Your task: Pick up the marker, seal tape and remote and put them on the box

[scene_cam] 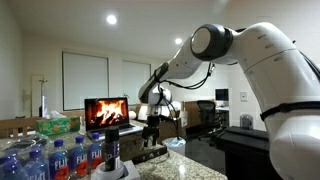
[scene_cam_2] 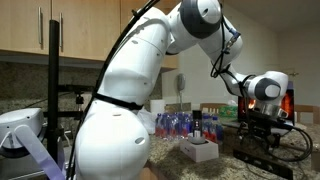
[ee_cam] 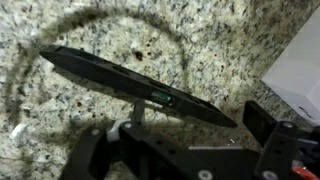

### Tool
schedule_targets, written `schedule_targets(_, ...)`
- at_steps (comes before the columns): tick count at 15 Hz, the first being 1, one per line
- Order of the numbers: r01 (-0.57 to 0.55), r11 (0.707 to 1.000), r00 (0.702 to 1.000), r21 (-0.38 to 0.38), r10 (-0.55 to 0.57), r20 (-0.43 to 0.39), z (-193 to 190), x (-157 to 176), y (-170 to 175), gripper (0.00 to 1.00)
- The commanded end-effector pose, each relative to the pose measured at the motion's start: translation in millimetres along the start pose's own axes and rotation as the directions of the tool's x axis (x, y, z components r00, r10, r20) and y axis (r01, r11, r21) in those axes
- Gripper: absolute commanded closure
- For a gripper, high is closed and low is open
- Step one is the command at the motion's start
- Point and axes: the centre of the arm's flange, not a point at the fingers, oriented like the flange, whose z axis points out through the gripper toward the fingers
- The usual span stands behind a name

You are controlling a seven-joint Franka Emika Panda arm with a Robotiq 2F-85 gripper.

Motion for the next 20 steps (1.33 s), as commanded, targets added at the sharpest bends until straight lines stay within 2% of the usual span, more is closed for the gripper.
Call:
schedule_targets(1,-0.020,1.000,0.999,0.019,0.021,-0.029,-1,0,-4,0.00)
schedule_targets(7,-0.019,1.000,1.000,0.011,0.018,0.007,20,7,-7,0.00)
schedule_targets(13,-0.055,0.997,0.998,-0.056,0.056,0.011,21,6,-3,0.00)
schedule_targets(20,-0.042,0.998,0.998,-0.040,0.044,0.040,34,6,-4,0.00)
